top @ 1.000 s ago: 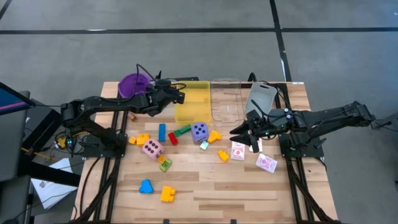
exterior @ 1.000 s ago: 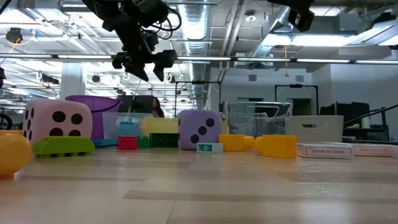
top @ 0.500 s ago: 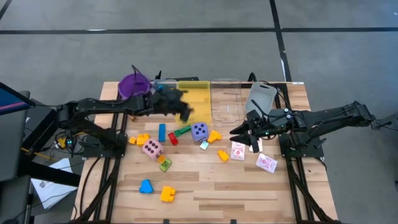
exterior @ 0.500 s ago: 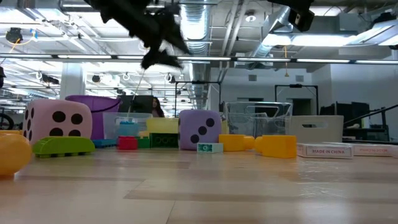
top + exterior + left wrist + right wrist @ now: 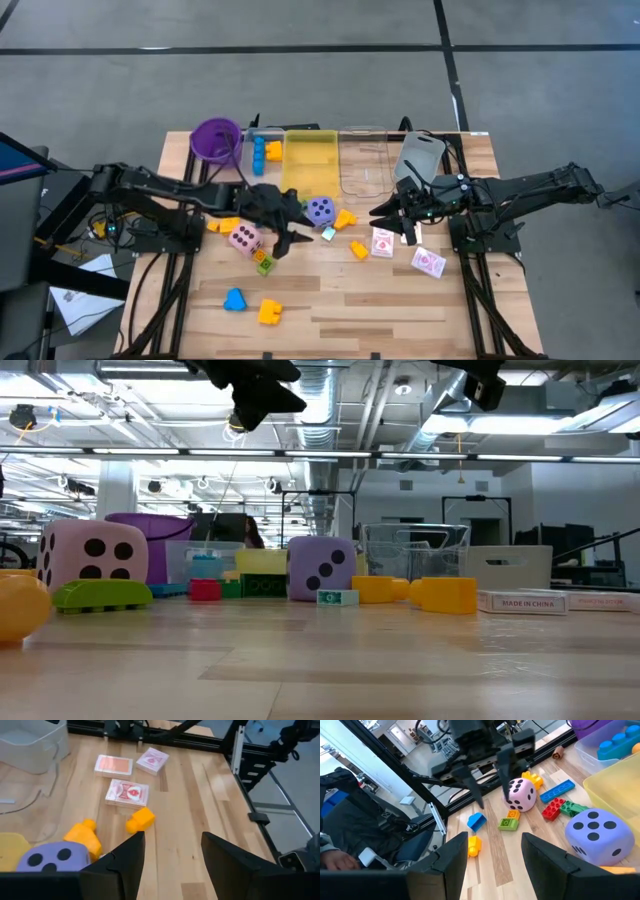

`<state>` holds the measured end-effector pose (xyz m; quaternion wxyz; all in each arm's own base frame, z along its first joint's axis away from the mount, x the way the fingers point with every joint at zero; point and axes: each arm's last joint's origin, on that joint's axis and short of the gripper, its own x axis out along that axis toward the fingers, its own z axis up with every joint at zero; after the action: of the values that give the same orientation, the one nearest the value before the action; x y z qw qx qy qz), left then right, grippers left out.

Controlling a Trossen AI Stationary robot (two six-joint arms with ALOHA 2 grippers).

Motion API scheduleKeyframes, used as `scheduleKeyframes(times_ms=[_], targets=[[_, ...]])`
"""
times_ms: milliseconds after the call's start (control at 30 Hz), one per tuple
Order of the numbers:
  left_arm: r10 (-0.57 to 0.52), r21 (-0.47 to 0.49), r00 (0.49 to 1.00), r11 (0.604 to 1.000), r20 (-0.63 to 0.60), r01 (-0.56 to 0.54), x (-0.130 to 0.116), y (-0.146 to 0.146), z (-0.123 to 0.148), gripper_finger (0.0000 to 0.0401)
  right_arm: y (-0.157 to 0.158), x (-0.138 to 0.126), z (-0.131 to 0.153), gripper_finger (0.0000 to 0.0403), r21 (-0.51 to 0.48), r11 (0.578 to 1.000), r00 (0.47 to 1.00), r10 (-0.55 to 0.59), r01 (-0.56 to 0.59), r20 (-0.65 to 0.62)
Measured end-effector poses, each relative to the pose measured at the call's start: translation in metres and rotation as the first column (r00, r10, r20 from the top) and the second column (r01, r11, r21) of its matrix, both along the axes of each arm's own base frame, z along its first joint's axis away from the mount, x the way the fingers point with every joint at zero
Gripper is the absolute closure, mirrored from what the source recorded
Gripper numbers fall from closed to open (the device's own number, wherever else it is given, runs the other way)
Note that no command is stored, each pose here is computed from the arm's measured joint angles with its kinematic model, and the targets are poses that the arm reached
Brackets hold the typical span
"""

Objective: Pick & Place Toys
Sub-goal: Put the yellow stud game piece into the left transparent bin

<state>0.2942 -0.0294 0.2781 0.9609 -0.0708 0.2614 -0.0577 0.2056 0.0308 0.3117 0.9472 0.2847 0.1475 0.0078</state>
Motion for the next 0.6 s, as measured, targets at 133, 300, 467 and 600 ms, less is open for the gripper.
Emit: scheduleKeyframes(times_ms=[133, 300, 467, 600], targets=[[-0.032, 0.001, 0.999, 0.999, -0.01, 0.032, -0.002, -0.009, -0.001, 0.0199, 0.0, 0.0, 0.0, 0.0223, 0.0, 1.0, 1.0, -0.001, 0.001, 0.0], [-0.12, -0.022, 0.983, 0.993, -0.136, 0.118, -0.011, -0.023, -0.011, 0.0175, 0.0, 0.0, 0.0, 0.0223, 0.008, 1.0, 1.0, -0.003, 0.003, -0.001], [-0.229, -0.106, 0.906, 0.973, -0.355, 0.204, -0.031, -0.046, -0.025, 0.0142, 0.0, 0.0, 0.0, 0.0223, 0.029, 1.0, 1.0, -0.009, 0.009, -0.003], [-0.322, -0.163, 0.842, 0.947, -0.433, 0.278, -0.046, -0.073, -0.03, 0.0111, 0.0, 0.0, 0.0, 0.0223, 0.033, 0.999, 1.0, -0.008, 0.008, -0.004]])
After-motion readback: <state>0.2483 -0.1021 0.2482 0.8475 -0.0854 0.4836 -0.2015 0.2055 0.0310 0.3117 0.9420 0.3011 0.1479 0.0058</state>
